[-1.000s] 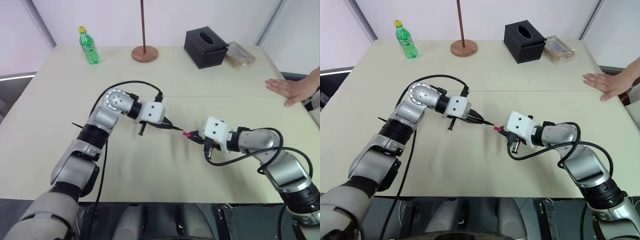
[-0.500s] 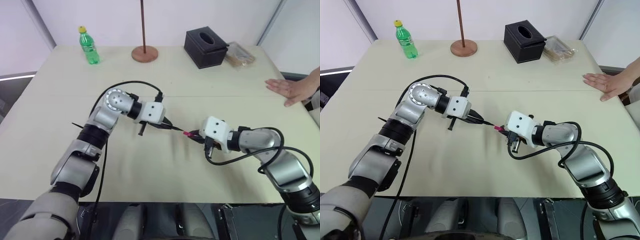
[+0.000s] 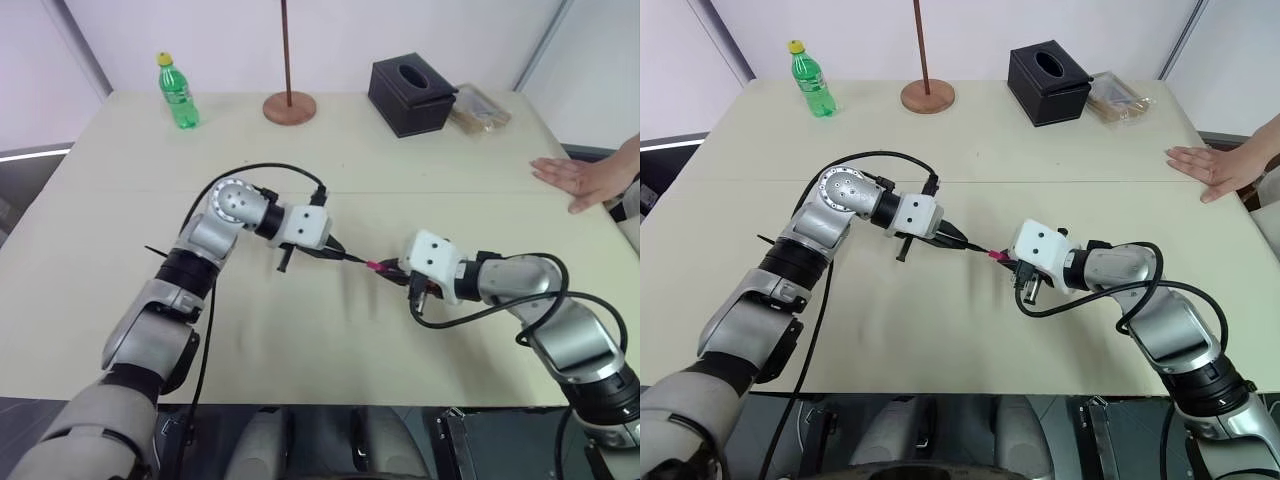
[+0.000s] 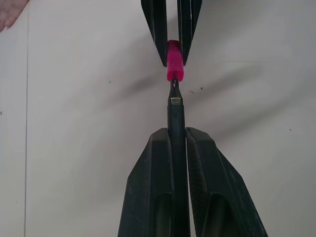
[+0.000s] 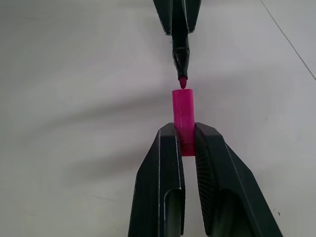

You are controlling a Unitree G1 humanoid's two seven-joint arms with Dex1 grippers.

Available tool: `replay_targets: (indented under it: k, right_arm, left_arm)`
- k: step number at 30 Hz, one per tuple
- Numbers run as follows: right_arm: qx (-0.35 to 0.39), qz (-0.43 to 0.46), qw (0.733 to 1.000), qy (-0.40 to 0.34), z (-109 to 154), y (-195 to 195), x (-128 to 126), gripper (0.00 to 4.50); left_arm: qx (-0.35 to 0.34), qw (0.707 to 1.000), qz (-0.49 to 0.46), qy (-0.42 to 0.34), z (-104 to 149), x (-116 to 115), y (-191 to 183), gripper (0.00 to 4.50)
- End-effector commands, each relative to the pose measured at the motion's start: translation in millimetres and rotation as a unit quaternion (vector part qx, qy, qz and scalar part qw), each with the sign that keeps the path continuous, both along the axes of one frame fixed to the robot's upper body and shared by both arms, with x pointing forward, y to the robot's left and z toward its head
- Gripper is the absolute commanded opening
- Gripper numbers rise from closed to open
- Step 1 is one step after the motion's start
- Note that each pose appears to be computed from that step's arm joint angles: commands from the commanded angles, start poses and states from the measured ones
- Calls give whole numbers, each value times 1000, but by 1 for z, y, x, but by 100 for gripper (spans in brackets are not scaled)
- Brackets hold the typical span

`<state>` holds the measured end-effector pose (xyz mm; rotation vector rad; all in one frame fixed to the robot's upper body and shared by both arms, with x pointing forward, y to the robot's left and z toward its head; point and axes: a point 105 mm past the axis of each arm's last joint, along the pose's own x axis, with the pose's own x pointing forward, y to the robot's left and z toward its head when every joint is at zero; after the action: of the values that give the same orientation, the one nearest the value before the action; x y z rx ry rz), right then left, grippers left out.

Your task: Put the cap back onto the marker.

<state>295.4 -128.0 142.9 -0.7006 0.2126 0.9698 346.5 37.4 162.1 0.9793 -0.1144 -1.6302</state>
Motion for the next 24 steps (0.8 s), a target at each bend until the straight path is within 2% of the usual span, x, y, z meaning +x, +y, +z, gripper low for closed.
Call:
replay_targets:
  k: [1,24]
  right_arm:
    - [5,7,999,-39,21,2,-1,1]
    - [-4,22,999,-35,16,11,2,1]
  left_arm:
    - [-5,1000,-9,-19,9,0,-5,0]
    - [-14,999,-13,-34,12,1,-11,0]
